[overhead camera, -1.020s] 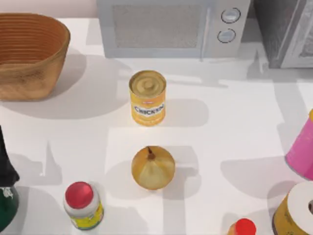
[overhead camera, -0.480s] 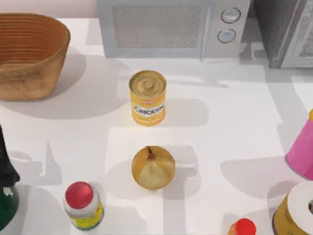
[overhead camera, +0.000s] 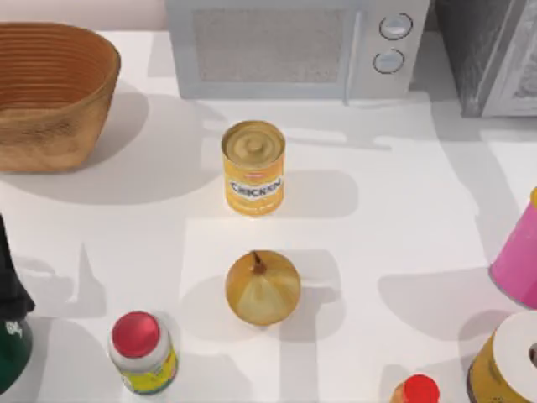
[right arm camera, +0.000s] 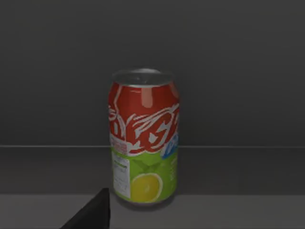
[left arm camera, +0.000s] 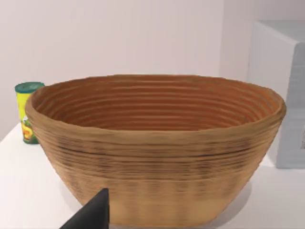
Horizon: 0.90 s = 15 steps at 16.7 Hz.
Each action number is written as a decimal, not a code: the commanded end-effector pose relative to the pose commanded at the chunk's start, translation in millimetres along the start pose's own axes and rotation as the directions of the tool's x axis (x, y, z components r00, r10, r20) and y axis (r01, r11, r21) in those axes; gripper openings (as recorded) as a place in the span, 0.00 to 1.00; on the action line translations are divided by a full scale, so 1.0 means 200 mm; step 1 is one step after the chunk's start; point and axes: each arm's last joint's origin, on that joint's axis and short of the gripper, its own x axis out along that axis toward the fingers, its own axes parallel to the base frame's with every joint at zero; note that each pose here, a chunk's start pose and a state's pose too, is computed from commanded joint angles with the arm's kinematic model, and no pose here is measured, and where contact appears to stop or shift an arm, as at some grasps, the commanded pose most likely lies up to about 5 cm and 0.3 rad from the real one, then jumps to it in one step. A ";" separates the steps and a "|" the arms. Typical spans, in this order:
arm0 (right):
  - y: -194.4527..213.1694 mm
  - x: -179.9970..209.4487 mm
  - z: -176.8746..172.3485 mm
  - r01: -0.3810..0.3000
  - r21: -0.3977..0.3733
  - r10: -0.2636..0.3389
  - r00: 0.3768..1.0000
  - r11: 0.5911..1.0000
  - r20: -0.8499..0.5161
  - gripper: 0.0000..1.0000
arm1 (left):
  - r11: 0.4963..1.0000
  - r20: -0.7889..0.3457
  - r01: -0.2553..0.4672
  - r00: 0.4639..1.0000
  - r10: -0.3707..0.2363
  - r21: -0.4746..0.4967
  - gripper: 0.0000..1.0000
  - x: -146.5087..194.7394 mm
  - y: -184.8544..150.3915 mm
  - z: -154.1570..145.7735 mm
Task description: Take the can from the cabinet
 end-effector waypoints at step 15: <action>0.17 0.35 -0.07 -0.001 0.002 0.001 1.000 1.000 0.009 1.00 | 1.000 0.000 0.000 1.000 0.000 0.000 1.00 0.00 0.00 0.00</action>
